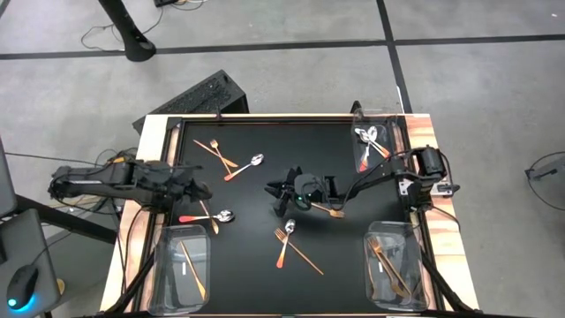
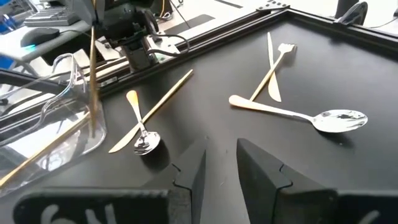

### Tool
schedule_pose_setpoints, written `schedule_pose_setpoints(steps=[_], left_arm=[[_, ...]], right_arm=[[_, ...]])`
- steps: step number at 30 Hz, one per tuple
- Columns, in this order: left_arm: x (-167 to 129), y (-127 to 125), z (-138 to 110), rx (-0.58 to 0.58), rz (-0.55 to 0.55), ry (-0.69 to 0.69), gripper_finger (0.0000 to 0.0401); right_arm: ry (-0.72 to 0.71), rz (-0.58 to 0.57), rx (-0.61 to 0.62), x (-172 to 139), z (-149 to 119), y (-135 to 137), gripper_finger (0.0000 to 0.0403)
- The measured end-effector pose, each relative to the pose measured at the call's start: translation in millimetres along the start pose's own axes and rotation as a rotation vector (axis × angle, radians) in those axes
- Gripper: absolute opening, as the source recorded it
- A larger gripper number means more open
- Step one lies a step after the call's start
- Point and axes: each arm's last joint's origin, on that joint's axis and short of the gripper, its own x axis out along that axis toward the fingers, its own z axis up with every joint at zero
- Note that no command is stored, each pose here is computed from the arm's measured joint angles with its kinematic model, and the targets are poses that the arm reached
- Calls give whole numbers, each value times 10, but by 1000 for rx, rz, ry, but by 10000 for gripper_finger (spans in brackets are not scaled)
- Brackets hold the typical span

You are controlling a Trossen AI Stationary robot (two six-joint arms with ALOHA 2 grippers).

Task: Sort silverware by color (type)
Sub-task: Put the gold table knife into the bottom left transparent bin

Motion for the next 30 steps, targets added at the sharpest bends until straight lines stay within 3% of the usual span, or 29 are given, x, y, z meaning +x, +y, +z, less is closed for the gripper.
schedule_pose_setpoints(steps=[6,9,18,22,25,30], left_arm=[[-23,76,-174,-158,67,192,0],[-30,47,-181,-214,49,203,0],[-399,-234,169,-25,-21,31,0],[-527,-337,221,11,-183,103,0],[-581,-387,227,-28,-282,173,0],[-556,-382,166,-30,-313,255,0]], right_arm=[[0,-2,-23,2,2,-6,113],[4,-8,-23,7,4,-25,113],[0,-20,-34,22,25,-72,113],[0,-20,-37,22,24,-72,113],[1,-20,-37,23,22,-71,113],[0,-20,-37,23,23,-71,113]])
